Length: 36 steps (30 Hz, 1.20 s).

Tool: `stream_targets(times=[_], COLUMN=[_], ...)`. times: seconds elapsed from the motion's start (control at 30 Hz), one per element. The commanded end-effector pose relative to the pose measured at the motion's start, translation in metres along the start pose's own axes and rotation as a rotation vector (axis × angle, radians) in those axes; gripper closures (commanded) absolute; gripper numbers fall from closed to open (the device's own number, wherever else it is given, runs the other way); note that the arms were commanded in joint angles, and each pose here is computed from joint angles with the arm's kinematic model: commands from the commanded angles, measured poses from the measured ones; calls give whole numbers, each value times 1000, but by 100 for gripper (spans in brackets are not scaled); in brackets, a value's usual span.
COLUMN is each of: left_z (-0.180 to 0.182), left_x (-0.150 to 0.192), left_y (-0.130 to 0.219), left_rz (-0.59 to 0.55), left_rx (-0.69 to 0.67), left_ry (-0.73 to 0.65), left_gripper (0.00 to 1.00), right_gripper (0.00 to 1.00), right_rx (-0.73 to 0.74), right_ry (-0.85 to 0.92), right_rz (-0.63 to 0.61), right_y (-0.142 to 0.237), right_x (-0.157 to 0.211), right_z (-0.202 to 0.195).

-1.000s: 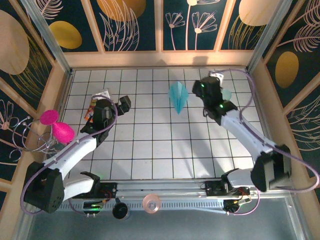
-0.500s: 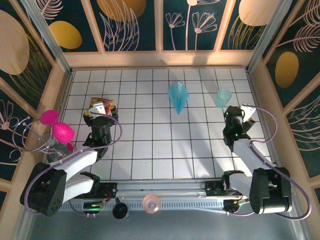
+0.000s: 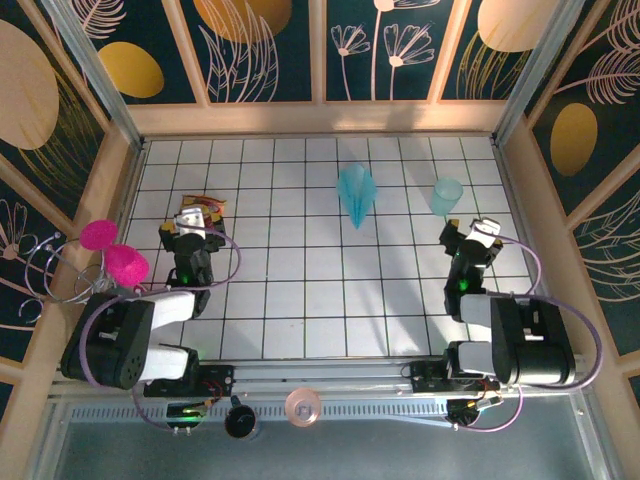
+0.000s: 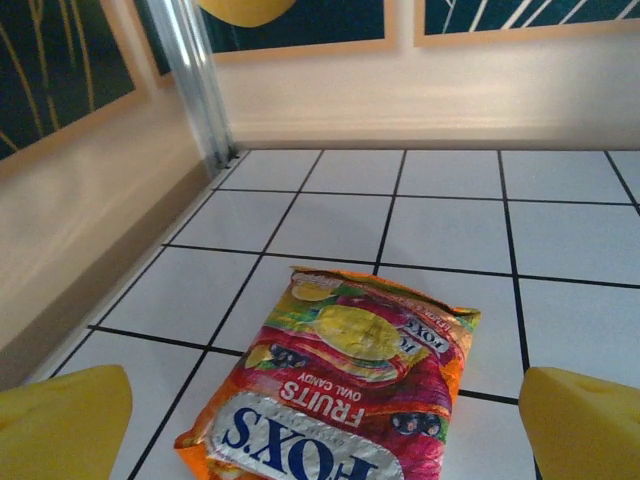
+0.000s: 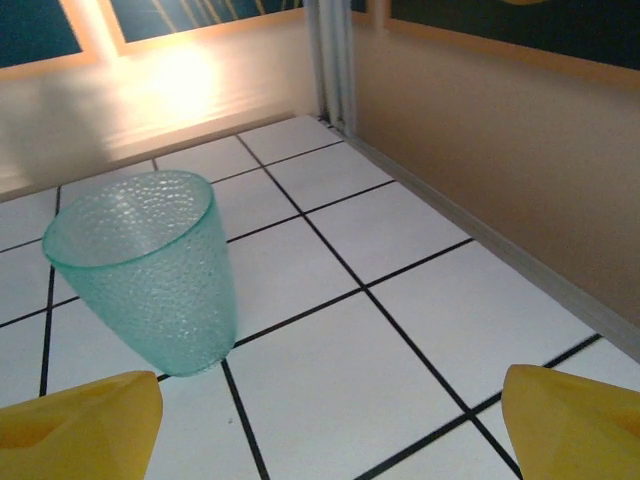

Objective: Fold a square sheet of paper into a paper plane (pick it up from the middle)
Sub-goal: Reset both arms

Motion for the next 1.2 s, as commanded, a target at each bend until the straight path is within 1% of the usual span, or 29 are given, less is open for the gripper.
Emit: stream_targets(times=[0.0, 0.1, 0.17, 0.23, 0.33, 0.47, 0.63, 0.67, 0.7, 0.87, 1.17], left_z=[-2, 4, 12, 17, 19, 21, 22, 22, 22, 23, 21], left_x=[-10, -11, -11, -9, -5, 3, 3, 3, 3, 3, 3], left_y=[-3, -7, -9, -9, -11, -10, -9, -12, -16, -17, -16], left_rz=[-71, -69, -82, -95, -94, -101, -107, -99, -84, -82, -81], left_rx=[132, 165, 181, 197, 219, 237, 230, 218, 202, 185, 214], left_ry=[55, 70, 102, 125, 138, 139, 142, 144, 143, 144, 135], left_gripper=[1, 1, 1, 1, 1, 1, 1, 1, 1, 1, 1], right_gripper=[12, 13, 13, 12, 12, 11, 11, 1, 1, 1, 1], right_rx=[-100, -188, -231, -263, -280, -278, -252, -252, -252, -252, -252], right_ry=[-8, -40, -72, -68, -48, -13, 2, 5, 5, 5, 5], right_rz=[-119, -128, -164, -188, -186, -166, -139, -132, -134, -131, -133], right_y=[-5, -5, -1, 0, -4, -11, -18, -19, -18, -19, -19], right_x=[-21, -22, -21, -17, -9, -4, -5, -5, -5, -5, -5], right_z=[5, 2, 0, 3, 9, 18, 23, 23, 23, 23, 23])
Point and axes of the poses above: each hand's point on the last joint's axis, 136 mm out from that joint toward the fingers, its own y axis back along the fingers, its own z axis along the line the jaws close on, x = y × z, the point moved 9 cm from there along y, back along the fingers, and after that the axes turned 9 degrees about y, right-handed, at the moved point
